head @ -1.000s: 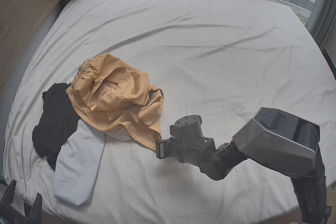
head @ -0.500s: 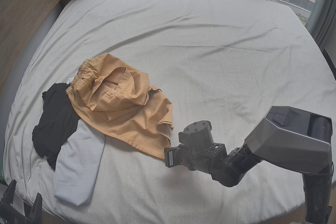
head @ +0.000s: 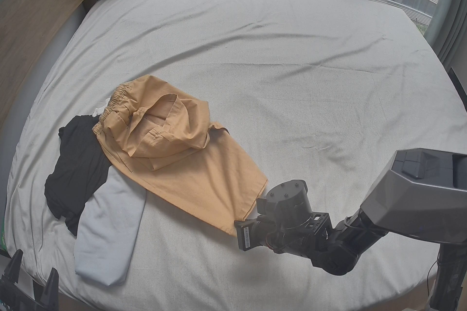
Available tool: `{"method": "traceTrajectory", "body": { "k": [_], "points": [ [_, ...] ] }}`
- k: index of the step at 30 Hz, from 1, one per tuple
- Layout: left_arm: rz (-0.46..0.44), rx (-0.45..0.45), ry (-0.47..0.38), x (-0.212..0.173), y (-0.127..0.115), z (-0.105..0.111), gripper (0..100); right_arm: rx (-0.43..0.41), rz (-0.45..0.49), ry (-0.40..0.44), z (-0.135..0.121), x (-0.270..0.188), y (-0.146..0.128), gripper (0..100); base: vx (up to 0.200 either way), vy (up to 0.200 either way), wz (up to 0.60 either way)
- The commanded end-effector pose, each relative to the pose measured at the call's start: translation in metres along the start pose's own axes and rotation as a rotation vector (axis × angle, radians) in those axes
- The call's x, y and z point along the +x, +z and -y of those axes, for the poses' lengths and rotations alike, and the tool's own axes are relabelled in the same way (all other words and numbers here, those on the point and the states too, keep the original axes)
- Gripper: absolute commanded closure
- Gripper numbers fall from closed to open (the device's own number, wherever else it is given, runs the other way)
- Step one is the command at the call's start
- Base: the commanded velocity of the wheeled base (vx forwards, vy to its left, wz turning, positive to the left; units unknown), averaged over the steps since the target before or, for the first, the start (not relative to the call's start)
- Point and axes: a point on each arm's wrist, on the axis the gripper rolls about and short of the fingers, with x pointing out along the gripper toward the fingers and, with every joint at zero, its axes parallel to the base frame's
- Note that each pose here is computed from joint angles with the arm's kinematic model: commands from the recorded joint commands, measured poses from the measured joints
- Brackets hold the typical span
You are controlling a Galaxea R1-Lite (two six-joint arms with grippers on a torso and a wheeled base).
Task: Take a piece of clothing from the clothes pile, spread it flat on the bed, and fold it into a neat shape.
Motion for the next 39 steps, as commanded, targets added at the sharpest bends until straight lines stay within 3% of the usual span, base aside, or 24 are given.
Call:
{"method": "traceTrajectory", "body": {
  "k": [1, 39],
  "points": [
    [-0.001, 0.0, 0.0, 0.0, -0.005, 0.0, 0, -0.008, -0.016, 0.008, -0.002, -0.01, -0.008, 100, 0.0, 0.0, 0.0],
    [-0.001, 0.0, 0.0, 0.0, -0.005, 0.0, 0, 0.0, -0.169, -0.073, 0.029, -0.129, -0.056, 100, 0.0, 0.0, 0.0]
  ]
}}
